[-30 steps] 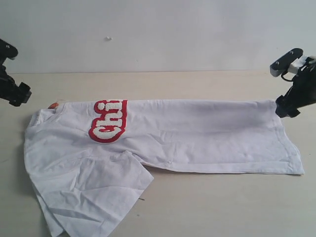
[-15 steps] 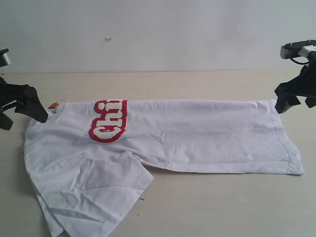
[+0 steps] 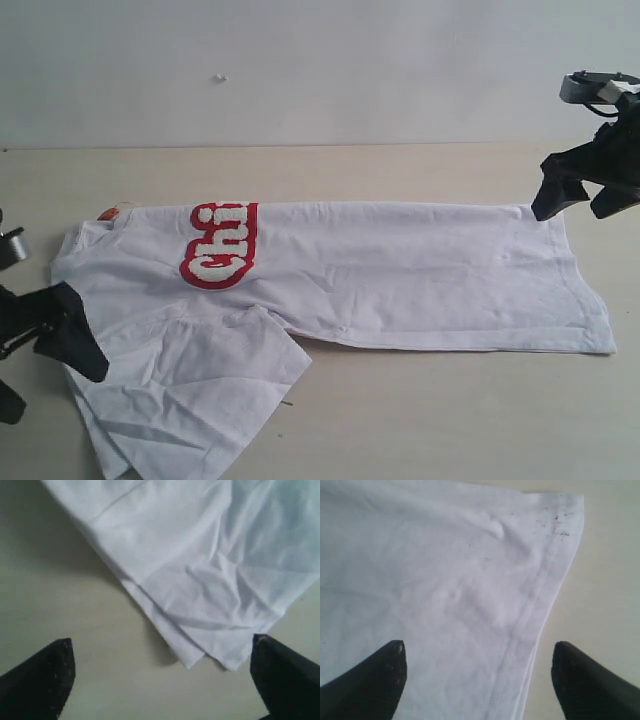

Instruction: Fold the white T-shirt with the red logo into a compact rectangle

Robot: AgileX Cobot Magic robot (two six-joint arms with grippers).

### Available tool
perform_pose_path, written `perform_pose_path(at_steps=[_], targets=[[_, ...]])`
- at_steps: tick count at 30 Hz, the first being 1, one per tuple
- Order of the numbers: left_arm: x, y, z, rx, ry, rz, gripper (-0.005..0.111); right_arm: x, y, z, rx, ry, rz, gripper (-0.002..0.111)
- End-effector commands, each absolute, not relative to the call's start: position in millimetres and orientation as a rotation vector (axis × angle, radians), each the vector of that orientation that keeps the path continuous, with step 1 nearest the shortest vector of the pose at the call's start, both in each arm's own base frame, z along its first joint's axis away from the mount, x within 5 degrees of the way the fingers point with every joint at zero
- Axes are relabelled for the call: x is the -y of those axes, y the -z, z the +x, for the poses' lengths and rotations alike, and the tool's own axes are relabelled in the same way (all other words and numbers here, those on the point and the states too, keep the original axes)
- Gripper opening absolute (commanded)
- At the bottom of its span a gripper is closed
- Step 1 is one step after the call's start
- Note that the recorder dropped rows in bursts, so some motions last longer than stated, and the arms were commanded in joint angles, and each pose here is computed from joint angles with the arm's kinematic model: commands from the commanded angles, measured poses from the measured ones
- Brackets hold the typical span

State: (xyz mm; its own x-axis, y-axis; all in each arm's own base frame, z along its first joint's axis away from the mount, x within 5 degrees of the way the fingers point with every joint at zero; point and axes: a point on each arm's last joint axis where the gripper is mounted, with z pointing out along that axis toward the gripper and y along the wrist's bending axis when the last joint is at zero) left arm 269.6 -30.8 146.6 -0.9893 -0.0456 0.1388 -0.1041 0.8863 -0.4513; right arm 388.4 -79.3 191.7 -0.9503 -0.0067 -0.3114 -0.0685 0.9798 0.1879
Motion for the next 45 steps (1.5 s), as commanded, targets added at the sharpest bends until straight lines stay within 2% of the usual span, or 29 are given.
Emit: perform_pose_path(at_steps=[1, 5, 14, 16, 17, 18, 19, 20, 23, 27, 28, 33, 37, 40, 45], targets=[[46.3, -137.0, 266.8, 3.02, -0.818, 0.197, 0.09, 78.7, -197.0, 387.5, -2.803, -0.3, -0.055, 0.075], [54.0, -133.0, 270.7, 3.07, -0.806, 0.201, 0.09, 77.2, -197.0, 386.2, -2.815, -0.327, -0.052, 0.075], [82.6, -111.9, 259.1, 2.997, -0.794, 0.207, 0.09, 76.3, -196.8, 384.9, -2.827, -0.341, -0.058, 0.075], [85.5, -112.1, 259.4, 2.988, -0.814, 0.235, 0.076, 76.0, -196.9, 385.1, -2.825, -0.347, -0.054, 0.075], [85.5, -112.0, 259.7, 2.991, -0.815, 0.239, 0.054, 75.3, -197.2, 385.4, -2.82, -0.358, -0.048, 0.075], [85.7, -112.1, 259.8, 2.991, -0.818, 0.241, 0.04, 75.1, -197.3, 385.5, -2.818, -0.363, -0.045, 0.075], [85.9, -112.3, 260.0, 2.997, -0.825, 0.217, 0.01, 74.9, -197.4, 385.6, -2.817, -0.365, -0.043, 0.075], [86.0, -112.3, 260.1, 3.002, -0.828, 0.195, 0.001, 74.9, -197.4, 385.6, -2.817, -0.365, -0.043, 0.075], [85.7, -121.9, 267.5, 2.963, -0.924, 0.204, 0.0, 74.9, -197.4, 385.6, -2.817, -0.365, -0.043, 0.075], [85.4, -157.8, 289.7, 2.831, -1.355, 0.239, 0.0, 74.9, -197.4, 385.6, -2.817, -0.365, -0.043, 0.075], [80.2, -170.2, 301.5, 2.812, -1.493, 0.294, 0.0, 74.9, -197.4, 385.6, -2.817, -0.365, -0.043, 0.075], [54.8, -191.5, 333.5, 2.768, -1.788, 0.682, 0.0, 74.1, -197.4, 384.9, -2.823, -0.381, -0.038, 0.075], [41.5, -187.0, 347.6, 2.737, -1.838, 0.926, 0.0, 72.7, -197.6, 384.2, -2.826, -0.401, -0.059, 0.075], [33.9, -169.9, 361.1, 2.655, -1.824, 1.234, 0.0, 70.8, -198.0, 383.4, -2.829, -0.433, -0.062, 0.075], [36.3, -149.4, 368.7, 2.644, -1.814, 1.172, 0.0, 70.3, -197.9, 382.5, -2.834, -0.438, -0.094, 0.075]])
